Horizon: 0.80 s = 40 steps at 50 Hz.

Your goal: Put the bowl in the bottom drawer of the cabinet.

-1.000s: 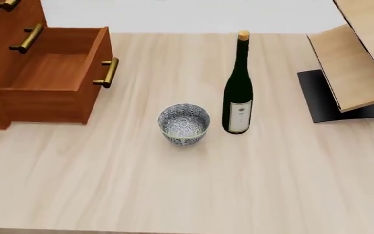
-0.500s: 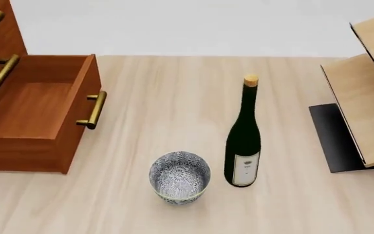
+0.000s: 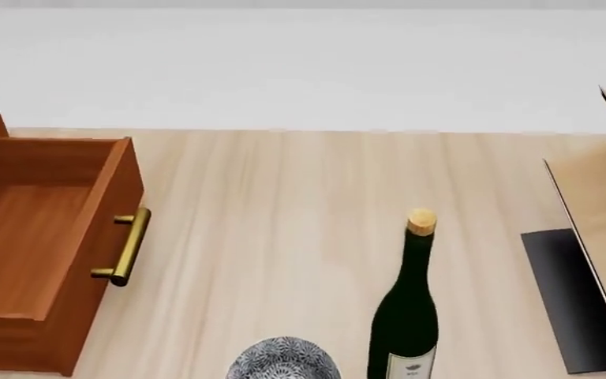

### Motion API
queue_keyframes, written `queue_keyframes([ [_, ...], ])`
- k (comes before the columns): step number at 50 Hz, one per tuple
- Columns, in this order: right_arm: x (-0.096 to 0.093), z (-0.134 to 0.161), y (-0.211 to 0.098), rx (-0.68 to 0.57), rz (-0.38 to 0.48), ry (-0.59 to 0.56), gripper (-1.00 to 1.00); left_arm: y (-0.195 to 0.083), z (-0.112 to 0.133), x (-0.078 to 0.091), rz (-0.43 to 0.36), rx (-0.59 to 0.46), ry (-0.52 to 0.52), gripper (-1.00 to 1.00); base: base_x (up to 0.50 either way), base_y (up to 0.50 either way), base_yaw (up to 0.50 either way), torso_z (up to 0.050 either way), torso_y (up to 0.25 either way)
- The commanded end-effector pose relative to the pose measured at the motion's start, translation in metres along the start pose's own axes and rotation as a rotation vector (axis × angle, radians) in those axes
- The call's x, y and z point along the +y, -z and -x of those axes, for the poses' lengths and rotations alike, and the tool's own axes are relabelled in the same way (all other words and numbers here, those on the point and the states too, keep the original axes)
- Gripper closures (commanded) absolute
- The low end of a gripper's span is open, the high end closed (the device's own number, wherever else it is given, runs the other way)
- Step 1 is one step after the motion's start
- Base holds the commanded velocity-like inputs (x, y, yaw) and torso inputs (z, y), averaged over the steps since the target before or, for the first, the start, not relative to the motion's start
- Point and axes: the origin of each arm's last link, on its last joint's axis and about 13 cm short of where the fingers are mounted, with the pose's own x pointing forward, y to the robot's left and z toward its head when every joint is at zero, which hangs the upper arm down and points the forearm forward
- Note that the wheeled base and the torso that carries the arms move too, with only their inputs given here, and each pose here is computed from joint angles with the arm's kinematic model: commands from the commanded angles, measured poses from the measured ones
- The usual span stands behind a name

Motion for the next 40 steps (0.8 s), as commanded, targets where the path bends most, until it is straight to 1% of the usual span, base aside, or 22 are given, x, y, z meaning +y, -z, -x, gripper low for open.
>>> queue_keyframes([
  [1,0.0021,-0.0005,-0.0021,0.036,0.003,0.009,-1.00,0.0010,0.0006,-0.0002,-0.008,0.000,0.001,-1.00,0.50,0.00,0.00,0.000,0.010],
  [23,0.0025,-0.0040,-0.0046,0.029,0.008,0.012,-1.00,-0.0016,-0.0035,-0.0015,-0.014,-0.008,0.007,-1.00,0.50,0.00,0.00,0.000,0.001],
  [25,0.0017,-0.0038,-0.0041,0.013,0.014,0.022,-1.00,-0.0023,-0.0043,-0.0013,-0.005,-0.013,0.003,-1.00,0.50,0.00,0.00,0.000,0.000],
  [26,0.0018,-0.0042,-0.0045,0.026,0.011,0.019,-1.00,-0.0027,-0.0045,-0.0010,0.008,-0.015,0.004,-1.00,0.41,0.00,0.00,0.000,0.000],
  [28,0.0014,-0.0037,-0.0042,0.022,0.008,0.012,-1.00,-0.0034,-0.0050,-0.0003,0.007,-0.018,-0.006,-1.00,0.00,0.00,0.00,0.000,0.000],
  [29,0.0026,-0.0041,-0.0030,0.025,0.035,0.016,-1.00,-0.0033,-0.0056,0.0001,0.013,-0.017,-0.010,-1.00,0.00,0.00,0.00,0.000,0.000],
  [31,0.0040,-0.0033,-0.0032,0.026,0.024,0.010,-1.00,-0.0033,-0.0063,0.0007,0.024,-0.025,-0.019,-1.00,0.00,0.00,0.00,0.000,0.000],
  [32,0.0044,-0.0034,-0.0032,0.029,0.027,0.010,-1.00,-0.0032,-0.0066,0.0009,0.007,-0.026,-0.018,-1.00,0.00,0.00,0.00,0.000,0.000],
  [33,0.0044,-0.0039,-0.0031,0.026,0.035,0.016,-1.00,-0.0029,-0.0066,0.0004,-0.062,-0.055,-0.028,-1.00,0.00,0.00,0.00,0.000,0.000],
  [34,0.0039,-0.0039,-0.0032,0.022,0.032,0.018,-1.00,-0.0025,-0.0061,0.0001,-0.063,-0.063,-0.033,-1.00,0.00,0.00,0.00,0.000,0.000],
  [35,0.0033,-0.0039,-0.0033,0.020,0.029,0.020,-1.00,-0.0028,-0.0058,0.0000,-0.045,-0.054,-0.022,-1.00,0.00,0.00,0.00,0.000,-0.250],
  [36,0.0032,-0.0039,-0.0031,0.018,0.032,0.023,-1.00,-0.0031,-0.0055,-0.0002,-0.047,-0.054,-0.019,-1.00,0.00,0.00,0.00,0.000,-0.250],
  [37,0.0032,-0.0036,-0.0029,0.013,0.032,0.025,-1.00,-0.0026,-0.0054,-0.0009,-0.070,-0.063,-0.014,-1.00,0.00,0.00,0.00,0.000,-0.250],
  [40,0.0038,-0.0031,-0.0023,0.011,0.037,0.035,-1.00,-0.0005,-0.0052,-0.0018,-0.059,-0.056,-0.004,-1.00,0.00,0.00,0.00,0.000,-0.250],
])
